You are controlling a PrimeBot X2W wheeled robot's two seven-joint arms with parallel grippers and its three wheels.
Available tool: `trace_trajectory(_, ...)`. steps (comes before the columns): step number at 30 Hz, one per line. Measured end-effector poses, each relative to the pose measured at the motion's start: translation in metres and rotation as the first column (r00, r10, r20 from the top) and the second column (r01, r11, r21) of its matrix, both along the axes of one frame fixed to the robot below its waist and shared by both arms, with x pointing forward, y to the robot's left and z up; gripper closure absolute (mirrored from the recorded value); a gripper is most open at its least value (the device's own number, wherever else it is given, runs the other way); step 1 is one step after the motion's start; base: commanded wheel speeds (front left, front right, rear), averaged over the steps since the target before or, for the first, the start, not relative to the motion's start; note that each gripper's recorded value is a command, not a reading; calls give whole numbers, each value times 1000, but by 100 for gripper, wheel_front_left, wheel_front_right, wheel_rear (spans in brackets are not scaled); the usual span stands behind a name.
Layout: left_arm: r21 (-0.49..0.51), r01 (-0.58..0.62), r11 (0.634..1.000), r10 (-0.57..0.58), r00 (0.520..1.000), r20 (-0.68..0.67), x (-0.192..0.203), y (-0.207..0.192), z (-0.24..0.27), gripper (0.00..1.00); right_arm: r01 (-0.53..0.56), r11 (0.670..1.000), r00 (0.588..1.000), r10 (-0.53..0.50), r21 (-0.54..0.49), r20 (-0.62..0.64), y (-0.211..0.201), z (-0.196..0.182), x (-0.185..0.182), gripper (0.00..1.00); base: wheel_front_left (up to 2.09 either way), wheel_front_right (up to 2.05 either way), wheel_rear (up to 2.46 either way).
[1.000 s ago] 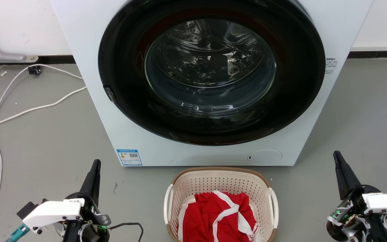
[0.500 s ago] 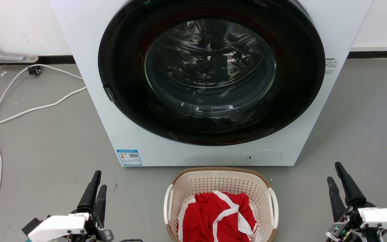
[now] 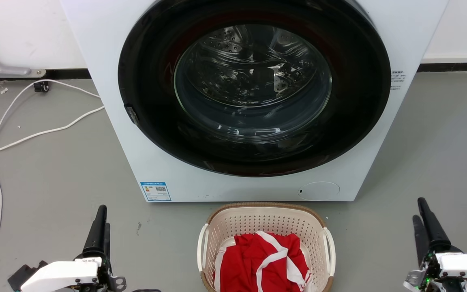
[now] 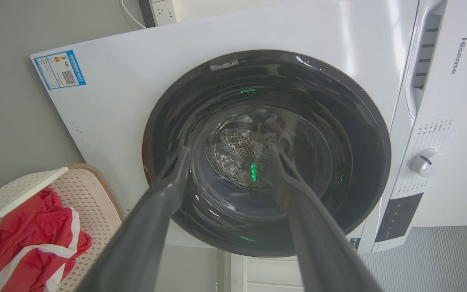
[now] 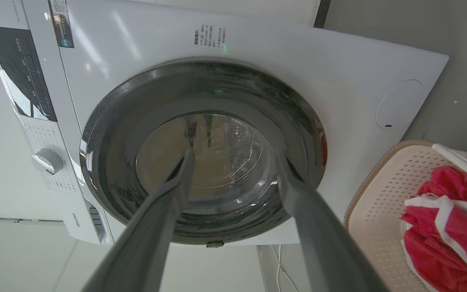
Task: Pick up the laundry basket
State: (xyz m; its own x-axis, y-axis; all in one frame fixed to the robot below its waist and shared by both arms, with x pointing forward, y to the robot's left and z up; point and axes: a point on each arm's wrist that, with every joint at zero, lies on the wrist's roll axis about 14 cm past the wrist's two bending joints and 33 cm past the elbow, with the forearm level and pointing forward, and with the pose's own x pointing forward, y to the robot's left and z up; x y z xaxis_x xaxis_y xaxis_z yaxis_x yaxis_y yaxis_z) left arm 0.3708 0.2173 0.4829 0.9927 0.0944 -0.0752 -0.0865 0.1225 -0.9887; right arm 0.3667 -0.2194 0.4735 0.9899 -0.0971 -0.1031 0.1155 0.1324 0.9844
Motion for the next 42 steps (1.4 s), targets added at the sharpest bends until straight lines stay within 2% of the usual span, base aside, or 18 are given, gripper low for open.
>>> trace_trajectory(10, 143, -67, 988, 67, 998, 0, -2, 20, 9, 0, 37, 981, 999, -31, -192, 32, -13, 16, 2, 0, 0, 0, 0)
trace_trajectory(17, 273, -110, 956, 106, 994, 32, -1, 30, 29, 0, 49, 919, 997, -24, -391, 69, -17, 36, 4, 0, 0, 0, 0)
trace_trajectory(21, 350, -141, 926, 130, 990, 55, 0, 36, 44, 0, 63, 861, 994, -9, -505, 108, -16, 53, 6, 0, 0, 0, 0)
trace_trajectory(27, 459, -161, 874, 134, 987, 93, 0, 33, 62, 0, 93, 748, 986, 24, -657, 167, -9, 79, 8, 0, 0, 0, 0)
trace_trajectory(30, 523, -165, 836, 119, 986, 119, 1, 27, 73, 0, 107, 693, 980, 45, -713, 191, -3, 91, 8, 0, 0, 0, 0)
trace_trajectory(39, 705, -149, 694, 31, 984, 178, 1, -7, 96, 0, 154, 555, 968, 79, -818, 236, 6, 111, 8, 0, 0, 0, 0)
trace_trajectory(42, 746, -145, 650, 2, 982, 189, 1, -18, 100, 0, 153, 529, 968, 92, -835, 235, 11, 111, 7, 0, 0, 0, 0)
